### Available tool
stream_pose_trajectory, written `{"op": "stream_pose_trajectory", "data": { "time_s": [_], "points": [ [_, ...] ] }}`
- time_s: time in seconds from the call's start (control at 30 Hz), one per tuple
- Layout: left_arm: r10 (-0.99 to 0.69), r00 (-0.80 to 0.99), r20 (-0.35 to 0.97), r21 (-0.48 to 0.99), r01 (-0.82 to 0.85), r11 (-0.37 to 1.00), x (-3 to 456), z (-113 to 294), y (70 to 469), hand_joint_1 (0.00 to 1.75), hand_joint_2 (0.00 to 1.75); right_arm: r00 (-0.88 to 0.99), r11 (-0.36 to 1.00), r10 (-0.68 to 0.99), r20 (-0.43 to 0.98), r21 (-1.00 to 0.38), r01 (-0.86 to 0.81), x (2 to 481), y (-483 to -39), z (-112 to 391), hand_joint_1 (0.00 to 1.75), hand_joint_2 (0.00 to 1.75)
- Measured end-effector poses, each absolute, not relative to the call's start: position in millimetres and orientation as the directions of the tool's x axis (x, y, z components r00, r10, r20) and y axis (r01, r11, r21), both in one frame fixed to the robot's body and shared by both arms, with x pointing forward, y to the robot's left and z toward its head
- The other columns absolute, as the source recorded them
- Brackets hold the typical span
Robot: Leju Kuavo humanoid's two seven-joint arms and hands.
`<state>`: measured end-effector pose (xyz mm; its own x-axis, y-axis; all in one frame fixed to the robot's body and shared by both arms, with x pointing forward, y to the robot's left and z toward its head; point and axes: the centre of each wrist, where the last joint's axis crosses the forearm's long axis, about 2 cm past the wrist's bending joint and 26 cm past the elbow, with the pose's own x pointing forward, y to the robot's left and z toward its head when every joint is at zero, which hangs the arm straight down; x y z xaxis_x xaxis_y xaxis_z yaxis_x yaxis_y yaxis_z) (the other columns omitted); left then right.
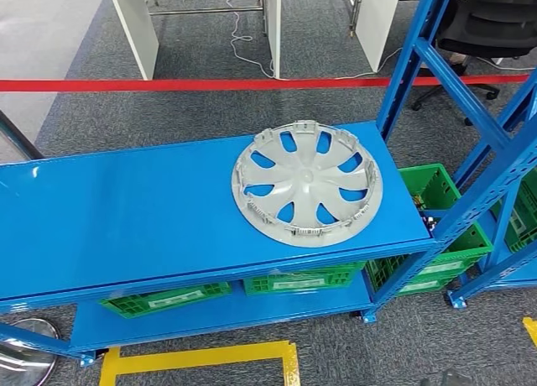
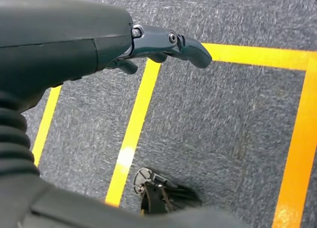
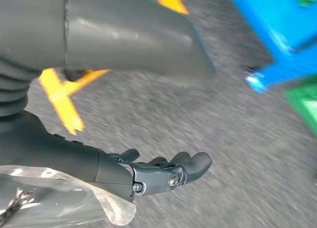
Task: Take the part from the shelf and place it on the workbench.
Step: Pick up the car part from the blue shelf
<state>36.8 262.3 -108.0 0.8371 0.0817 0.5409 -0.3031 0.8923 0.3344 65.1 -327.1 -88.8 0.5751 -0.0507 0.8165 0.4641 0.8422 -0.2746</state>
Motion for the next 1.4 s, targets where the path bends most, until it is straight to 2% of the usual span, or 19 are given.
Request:
{"op": "stream_pose_trajectory", "data": {
  "time_s": [0.27, 0.53, 1.0, 1.4],
  "points": [
    [0.076, 0.822, 0.565, 0.366, -0.331, 0.87, 39, -107, 255, 0.0, 0.0, 0.403, 0.752, 0.084, 0.912, -0.323, 0.575, 76, -341, -64, 0.0, 0.0],
    [0.066, 0.815, 0.576, 0.378, -0.337, 0.862, 40, -106, 248, 0.0, 0.0, 0.259, 0.679, 0.273, 0.927, -0.376, 0.631, 86, -353, -28, 0.0, 0.0],
    [0.033, 0.813, 0.581, 0.386, -0.311, 0.869, 41, -106, 242, 0.0, 0.0, 0.034, 0.559, 0.575, 0.817, -0.423, 0.713, 104, -350, 49, 0.0, 0.0],
    [-0.025, 0.813, 0.582, 0.382, -0.246, 0.891, 43, -106, 241, 0.0, 0.0, -0.163, 0.583, 0.676, 0.718, -0.387, 0.715, 138, -323, 94, 0.0, 0.0]
  ]
}}
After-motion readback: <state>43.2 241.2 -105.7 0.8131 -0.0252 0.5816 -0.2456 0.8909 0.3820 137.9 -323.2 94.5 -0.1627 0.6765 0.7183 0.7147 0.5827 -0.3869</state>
